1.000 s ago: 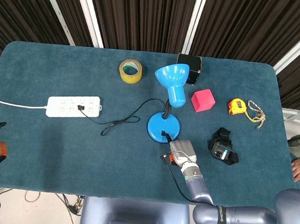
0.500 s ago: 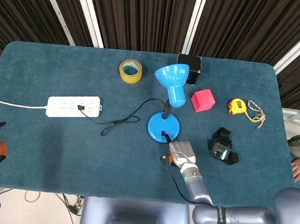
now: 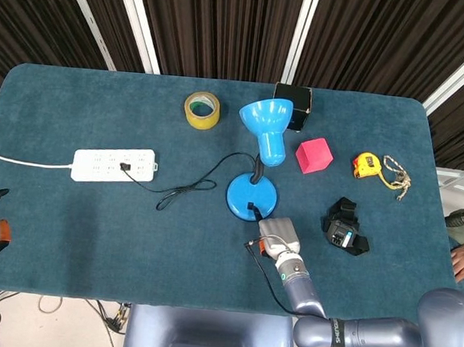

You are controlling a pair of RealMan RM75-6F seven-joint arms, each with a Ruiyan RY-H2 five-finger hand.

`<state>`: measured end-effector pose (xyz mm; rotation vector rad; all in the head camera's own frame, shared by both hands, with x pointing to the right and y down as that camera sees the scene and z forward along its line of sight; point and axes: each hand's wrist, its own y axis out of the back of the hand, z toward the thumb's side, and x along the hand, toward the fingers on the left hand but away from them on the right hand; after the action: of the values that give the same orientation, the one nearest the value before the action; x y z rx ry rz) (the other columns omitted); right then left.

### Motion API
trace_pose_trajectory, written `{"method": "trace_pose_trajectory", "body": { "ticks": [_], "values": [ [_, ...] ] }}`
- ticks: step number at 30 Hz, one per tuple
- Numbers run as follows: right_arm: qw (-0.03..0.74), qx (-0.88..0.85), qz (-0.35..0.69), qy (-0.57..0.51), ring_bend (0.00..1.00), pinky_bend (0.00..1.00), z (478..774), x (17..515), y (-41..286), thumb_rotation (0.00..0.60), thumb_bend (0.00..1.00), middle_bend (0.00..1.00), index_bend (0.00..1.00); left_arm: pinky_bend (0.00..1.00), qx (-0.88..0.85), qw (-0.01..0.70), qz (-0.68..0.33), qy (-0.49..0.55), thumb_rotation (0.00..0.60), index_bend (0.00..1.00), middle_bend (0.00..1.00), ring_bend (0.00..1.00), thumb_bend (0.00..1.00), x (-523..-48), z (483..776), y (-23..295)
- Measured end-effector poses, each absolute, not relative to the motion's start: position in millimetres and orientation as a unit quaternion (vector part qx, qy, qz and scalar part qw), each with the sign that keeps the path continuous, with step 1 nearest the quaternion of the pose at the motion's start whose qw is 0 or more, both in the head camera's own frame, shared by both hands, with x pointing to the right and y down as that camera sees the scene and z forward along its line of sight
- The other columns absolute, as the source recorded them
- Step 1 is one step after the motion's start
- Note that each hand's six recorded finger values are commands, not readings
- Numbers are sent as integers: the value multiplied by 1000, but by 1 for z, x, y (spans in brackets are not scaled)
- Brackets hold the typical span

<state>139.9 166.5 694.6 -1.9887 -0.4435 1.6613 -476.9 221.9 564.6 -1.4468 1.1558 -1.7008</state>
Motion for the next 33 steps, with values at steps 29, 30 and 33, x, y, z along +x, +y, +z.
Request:
{"method": "trace_pose_trajectory", "body": {
  "ticks": [29, 30, 33],
  "values": [
    [283, -721, 617, -141, 450, 1000, 693, 128, 168, 600, 586, 265, 26, 3, -545, 313, -644, 438, 600, 169, 28, 0, 637, -478, 564, 221],
    [284, -721, 615, -148, 402, 1000, 692, 127, 166, 600, 543, 205, 11, 3, -544, 313, -644, 437, 600, 169, 28, 0, 637, -478, 564, 221],
    [291, -719, 606, -176, 312, 1000, 686, 128, 157, 600, 481, 120, 0, 3, -544, 313, -645, 436, 600, 169, 28, 0, 638, -478, 564, 222]
  ]
}}
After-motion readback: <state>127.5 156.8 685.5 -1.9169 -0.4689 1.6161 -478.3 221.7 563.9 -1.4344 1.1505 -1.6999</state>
